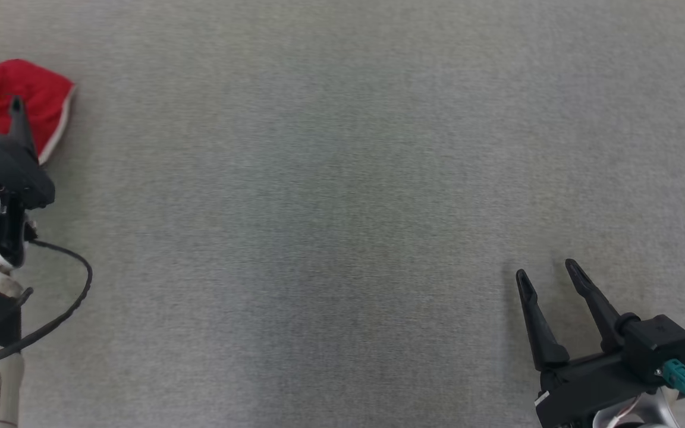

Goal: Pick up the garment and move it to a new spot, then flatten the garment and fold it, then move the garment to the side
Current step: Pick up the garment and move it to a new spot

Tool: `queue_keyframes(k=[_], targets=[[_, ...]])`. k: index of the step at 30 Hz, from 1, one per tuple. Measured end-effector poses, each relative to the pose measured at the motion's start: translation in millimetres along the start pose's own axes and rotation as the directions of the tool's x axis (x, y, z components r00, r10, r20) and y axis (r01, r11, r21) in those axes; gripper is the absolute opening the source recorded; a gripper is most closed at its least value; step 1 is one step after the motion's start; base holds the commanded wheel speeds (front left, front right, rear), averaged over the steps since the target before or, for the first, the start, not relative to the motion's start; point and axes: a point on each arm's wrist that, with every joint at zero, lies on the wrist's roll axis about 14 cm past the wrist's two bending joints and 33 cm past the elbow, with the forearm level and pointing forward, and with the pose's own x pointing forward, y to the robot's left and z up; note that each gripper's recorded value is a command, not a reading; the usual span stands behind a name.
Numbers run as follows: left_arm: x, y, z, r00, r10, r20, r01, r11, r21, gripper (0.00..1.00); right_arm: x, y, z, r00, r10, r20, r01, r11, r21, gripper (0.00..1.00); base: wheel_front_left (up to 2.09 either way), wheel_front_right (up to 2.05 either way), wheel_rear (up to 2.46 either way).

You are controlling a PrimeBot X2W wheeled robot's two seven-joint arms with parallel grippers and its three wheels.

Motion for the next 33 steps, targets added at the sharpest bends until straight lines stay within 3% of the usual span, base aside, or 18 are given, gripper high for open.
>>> queue_keyframes(k=[9,10,12,13,24,33], targets=[[20.9,5.1,-44.2,0.987,0.093,-0.134,-0.081,0.992,0.091,1.0,-21.6,-23.8,-12.2,0.995,-0.081,-0.049,0.082,0.997,-0.001,1.0,0.0,0.0,0.0],[21.7,5.3,-51.0,0.983,0.095,-0.156,-0.081,0.992,0.095,0.66,-21.7,-24.5,-13.0,0.995,-0.084,-0.052,0.084,0.996,-0.001,1.0,0.0,0.0,0.0],[22.3,5.7,-61.1,0.977,0.101,-0.186,-0.081,0.99,0.114,0.26,-21.4,-25.8,-13.5,0.995,-0.088,-0.054,0.088,0.996,0.0,1.0,0.0,0.0,0.0],[21.7,6.1,-65.2,0.975,0.102,-0.199,-0.079,0.99,0.119,0.0,-21.1,-26.0,-13.5,0.995,-0.088,-0.053,0.089,0.996,0.001,1.0,0.0,0.0,0.0],[10.5,-2.2,-33.2,0.993,0.039,-0.114,-0.025,0.992,0.122,0.0,-16.6,-11.7,-3.3,0.998,-0.054,-0.01,0.054,0.998,0.029,1.0,0.0,0.0,0.0],[-23.5,-24.0,83.2,0.984,-0.125,0.126,0.118,0.991,0.067,0.0,-10.5,8.6,20.4,0.995,-0.021,0.1,0.012,0.996,0.09,1.0,0.0,0.0,0.0]])
